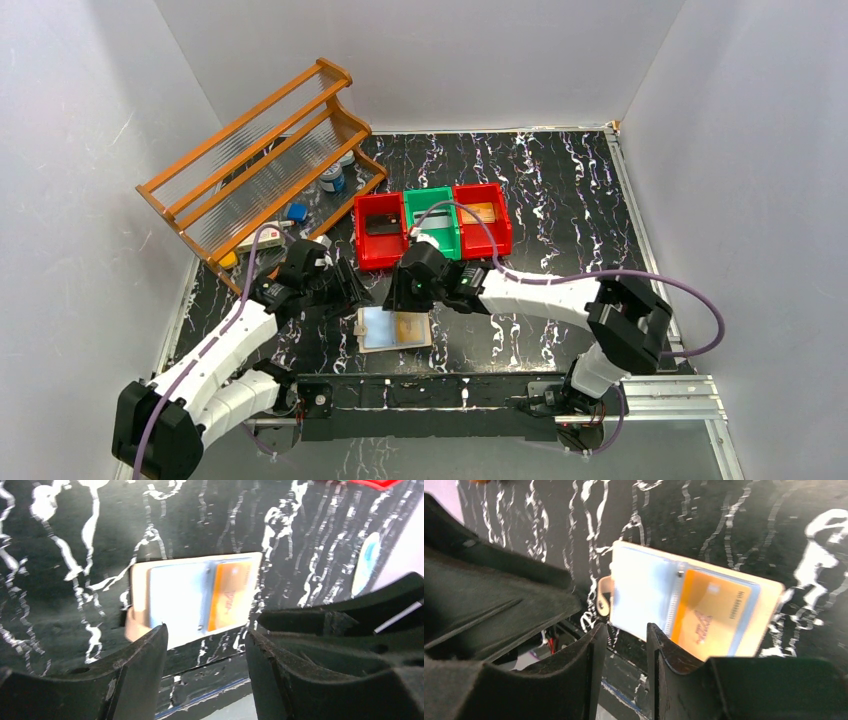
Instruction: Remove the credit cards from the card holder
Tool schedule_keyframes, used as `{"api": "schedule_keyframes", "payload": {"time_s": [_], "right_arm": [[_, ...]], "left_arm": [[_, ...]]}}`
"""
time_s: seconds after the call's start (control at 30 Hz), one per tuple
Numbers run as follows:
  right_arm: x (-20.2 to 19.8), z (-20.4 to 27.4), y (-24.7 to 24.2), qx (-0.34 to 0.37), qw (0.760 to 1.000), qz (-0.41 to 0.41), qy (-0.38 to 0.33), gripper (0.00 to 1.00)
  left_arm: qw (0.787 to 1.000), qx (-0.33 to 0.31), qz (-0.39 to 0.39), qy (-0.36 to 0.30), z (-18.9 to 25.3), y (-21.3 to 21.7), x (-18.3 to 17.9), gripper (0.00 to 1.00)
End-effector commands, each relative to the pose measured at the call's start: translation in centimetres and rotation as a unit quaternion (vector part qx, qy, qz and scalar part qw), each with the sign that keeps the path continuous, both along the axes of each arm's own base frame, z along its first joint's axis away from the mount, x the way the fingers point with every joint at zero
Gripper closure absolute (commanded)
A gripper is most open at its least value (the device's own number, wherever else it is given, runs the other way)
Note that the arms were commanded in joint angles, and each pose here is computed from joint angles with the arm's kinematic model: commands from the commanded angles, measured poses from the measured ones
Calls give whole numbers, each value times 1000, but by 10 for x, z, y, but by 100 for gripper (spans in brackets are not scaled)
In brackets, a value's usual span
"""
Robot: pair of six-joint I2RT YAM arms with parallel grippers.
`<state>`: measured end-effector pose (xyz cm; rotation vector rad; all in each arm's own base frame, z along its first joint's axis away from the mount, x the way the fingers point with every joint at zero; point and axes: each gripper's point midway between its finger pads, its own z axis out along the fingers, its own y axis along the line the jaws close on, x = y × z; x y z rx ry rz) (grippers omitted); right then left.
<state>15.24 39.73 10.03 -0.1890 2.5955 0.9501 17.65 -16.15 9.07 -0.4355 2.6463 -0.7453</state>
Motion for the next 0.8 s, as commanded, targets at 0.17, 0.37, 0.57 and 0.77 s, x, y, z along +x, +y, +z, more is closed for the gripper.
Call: {"api": "schedule_keyframes", "payload": {"time_s": [0.17,0.37,0.57,0.77], "right_arm": [[19,-26,-58,-42,992,-118,22,56],[14,-25,-56,-6,993,-113,35,56],[11,-28,-49,0,994,-99,49,56],[10,-30,-45,-1,994,-91,55,56]], "left_arm": [[980,-175,-89,-14,24,-59,-4,40],[975,-189,-113,8,18,-66,-7,39],[974,-186,-123,38,4,-68,-12,39],[976,-178,-118,48,-4,-66,-14,40]]}}
